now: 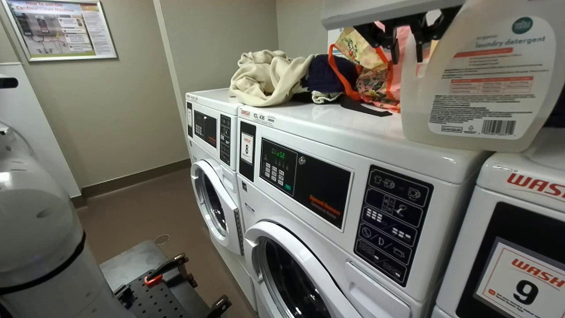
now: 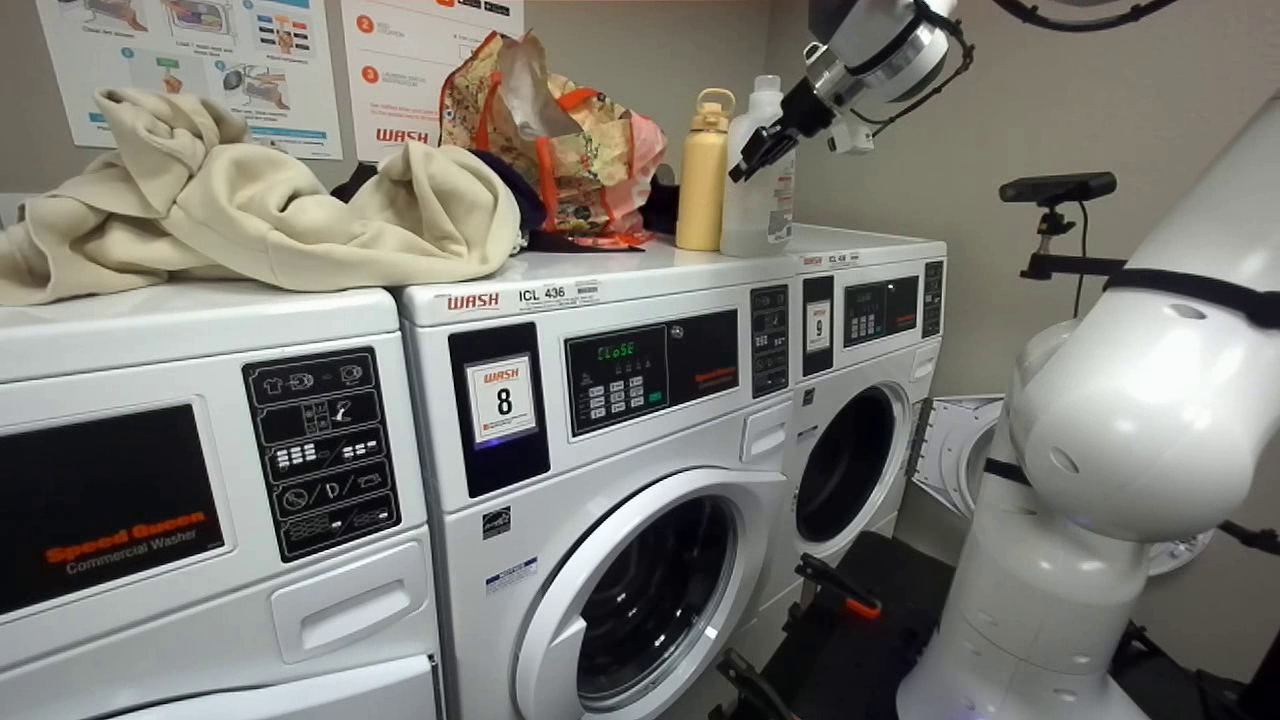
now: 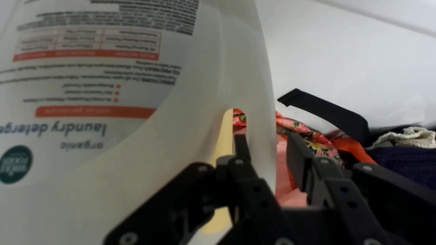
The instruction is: Move the white bottle to the right
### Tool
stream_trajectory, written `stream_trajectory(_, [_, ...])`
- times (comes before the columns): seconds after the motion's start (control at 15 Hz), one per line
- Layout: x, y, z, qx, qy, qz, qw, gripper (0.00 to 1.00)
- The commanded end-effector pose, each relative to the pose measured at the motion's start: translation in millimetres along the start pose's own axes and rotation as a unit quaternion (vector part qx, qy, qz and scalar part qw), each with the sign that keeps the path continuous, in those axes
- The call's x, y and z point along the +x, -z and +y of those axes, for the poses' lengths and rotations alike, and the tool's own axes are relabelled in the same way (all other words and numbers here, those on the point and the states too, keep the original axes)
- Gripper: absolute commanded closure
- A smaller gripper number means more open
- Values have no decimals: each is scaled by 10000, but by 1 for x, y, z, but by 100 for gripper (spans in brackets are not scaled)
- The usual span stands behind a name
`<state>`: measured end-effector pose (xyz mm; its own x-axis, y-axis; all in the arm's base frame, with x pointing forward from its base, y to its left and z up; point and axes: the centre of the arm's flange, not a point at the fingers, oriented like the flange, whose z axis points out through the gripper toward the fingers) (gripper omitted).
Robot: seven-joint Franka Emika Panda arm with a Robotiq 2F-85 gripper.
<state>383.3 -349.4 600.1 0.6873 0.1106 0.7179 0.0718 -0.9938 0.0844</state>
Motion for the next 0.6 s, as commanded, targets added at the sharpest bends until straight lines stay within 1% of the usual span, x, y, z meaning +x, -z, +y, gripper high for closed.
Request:
stream_trajectory(0.0, [-5,-12,17,59,245,-210,9995,31])
stream_trajectory(0.07, [-7,-14,16,51,276,-244,9993,24])
stream_trajectory(0.13, [-9,-14,15,60,314,-274,9991,16])
stream_trajectory(0.27, [-11,-15,11,66,323,-367,9988,2])
stream_trajectory(0.33, [-11,-15,8,70,323,-400,9987,0])
stream_trajectory(0.53, [-6,-7,-4,28,341,-463,9983,0])
